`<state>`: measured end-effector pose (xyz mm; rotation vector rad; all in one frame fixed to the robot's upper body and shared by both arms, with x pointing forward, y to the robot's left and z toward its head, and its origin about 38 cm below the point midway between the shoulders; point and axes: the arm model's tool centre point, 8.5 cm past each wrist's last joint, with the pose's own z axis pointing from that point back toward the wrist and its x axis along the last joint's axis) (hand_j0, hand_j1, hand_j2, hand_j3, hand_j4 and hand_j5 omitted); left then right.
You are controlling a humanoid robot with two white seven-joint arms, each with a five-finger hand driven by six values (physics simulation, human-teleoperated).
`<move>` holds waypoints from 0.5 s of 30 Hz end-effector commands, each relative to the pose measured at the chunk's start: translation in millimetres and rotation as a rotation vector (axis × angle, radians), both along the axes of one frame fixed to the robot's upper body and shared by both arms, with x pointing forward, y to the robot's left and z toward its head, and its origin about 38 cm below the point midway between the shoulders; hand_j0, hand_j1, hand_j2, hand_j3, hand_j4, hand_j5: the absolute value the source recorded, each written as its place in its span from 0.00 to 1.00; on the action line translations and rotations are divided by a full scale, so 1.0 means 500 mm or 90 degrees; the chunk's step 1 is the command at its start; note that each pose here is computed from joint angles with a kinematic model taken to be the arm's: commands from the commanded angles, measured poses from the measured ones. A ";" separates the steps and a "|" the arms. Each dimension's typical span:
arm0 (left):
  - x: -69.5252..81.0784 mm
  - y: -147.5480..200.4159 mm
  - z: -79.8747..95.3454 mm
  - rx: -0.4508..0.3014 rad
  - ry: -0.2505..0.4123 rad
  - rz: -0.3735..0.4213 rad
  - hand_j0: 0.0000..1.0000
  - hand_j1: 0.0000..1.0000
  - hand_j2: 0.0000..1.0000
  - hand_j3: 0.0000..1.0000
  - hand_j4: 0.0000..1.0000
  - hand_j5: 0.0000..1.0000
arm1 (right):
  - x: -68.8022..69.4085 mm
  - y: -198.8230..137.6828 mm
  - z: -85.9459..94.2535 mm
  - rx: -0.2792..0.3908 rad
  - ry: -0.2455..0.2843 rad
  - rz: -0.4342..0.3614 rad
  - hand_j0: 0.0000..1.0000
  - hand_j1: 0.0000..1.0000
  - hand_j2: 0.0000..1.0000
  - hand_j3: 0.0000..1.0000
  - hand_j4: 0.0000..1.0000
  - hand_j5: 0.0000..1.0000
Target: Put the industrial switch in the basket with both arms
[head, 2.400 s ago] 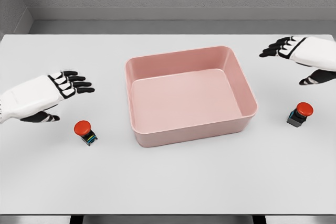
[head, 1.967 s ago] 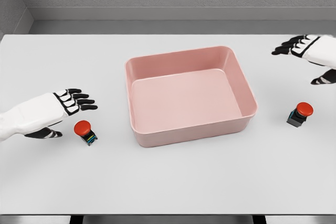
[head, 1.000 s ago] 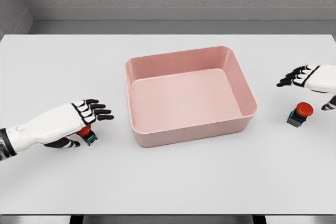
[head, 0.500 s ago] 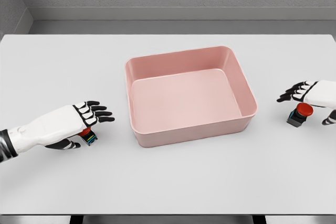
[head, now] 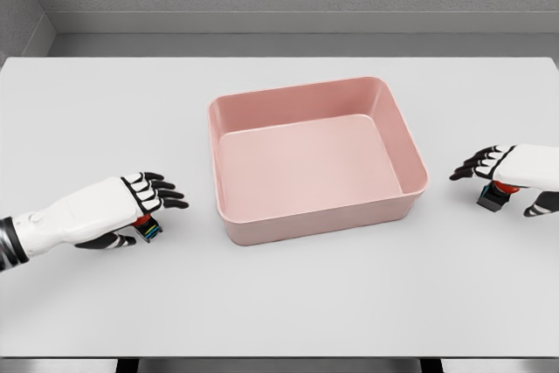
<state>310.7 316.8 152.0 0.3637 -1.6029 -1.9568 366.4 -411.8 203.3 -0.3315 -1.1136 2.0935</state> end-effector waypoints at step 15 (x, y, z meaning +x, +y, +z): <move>0.001 0.002 0.005 -0.009 -0.001 0.003 0.41 0.41 0.41 0.41 0.41 0.41 | 0.014 -0.005 -0.026 -0.001 0.008 -0.014 0.94 0.94 0.94 0.94 0.94 0.94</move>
